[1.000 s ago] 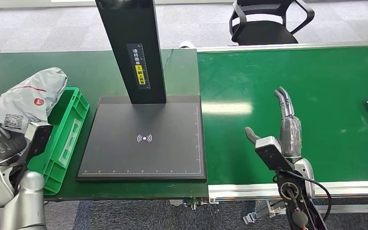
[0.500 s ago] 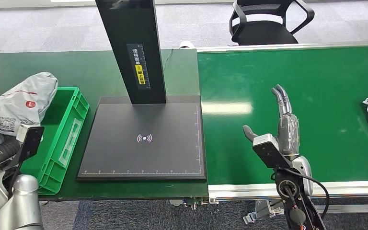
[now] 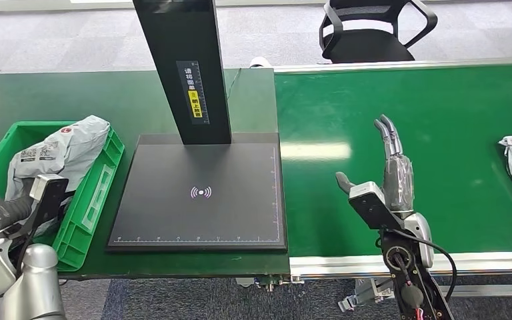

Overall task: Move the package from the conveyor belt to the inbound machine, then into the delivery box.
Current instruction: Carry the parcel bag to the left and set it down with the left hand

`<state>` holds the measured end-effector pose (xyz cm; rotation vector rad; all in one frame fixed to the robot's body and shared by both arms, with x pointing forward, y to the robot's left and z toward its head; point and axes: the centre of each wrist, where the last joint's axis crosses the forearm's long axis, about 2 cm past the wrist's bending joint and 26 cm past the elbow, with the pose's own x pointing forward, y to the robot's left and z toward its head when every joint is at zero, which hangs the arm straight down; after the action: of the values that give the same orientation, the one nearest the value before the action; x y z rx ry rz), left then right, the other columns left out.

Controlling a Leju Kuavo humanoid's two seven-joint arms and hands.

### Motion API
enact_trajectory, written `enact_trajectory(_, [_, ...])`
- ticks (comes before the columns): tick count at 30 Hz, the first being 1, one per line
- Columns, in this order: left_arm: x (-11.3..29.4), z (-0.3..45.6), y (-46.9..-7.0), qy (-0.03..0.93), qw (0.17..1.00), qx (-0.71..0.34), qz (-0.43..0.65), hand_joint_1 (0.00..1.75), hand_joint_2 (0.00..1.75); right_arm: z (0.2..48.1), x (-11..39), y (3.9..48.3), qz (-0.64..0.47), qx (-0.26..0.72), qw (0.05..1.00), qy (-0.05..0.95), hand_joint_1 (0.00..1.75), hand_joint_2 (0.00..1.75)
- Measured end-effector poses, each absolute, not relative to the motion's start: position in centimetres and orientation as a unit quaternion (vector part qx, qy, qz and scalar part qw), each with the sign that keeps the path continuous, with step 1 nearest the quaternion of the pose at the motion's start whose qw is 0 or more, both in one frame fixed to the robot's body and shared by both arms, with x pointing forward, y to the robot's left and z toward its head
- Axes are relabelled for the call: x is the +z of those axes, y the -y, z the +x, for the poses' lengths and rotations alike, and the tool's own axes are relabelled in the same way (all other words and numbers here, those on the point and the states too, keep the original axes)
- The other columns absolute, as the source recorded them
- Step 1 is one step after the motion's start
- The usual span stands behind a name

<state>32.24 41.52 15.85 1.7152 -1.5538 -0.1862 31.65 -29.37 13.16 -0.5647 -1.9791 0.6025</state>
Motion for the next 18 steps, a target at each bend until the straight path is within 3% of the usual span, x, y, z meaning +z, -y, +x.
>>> enact_trajectory(11, [15.8, 32.0, -41.5, 0.616, 0.396, -0.068, 0.677, 0.00, 1.75, 31.7, 13.0, 29.3, -0.230, 0.248, 0.480, 0.809, 0.00, 1.75])
enact_trajectory(15, [16.2, 31.2, -42.0, 0.660, 0.340, -0.060, 0.668, 0.00, 1.75, 31.9, 13.1, 29.2, -0.227, 0.249, 0.478, 0.811, 0.00, 1.75])
enact_trajectory(18, [16.7, 30.3, -42.1, 0.697, 0.301, 0.014, 0.651, 0.00, 1.75, 32.0, 13.0, 29.0, -0.223, 0.248, 0.476, 0.814, 0.00, 1.75])
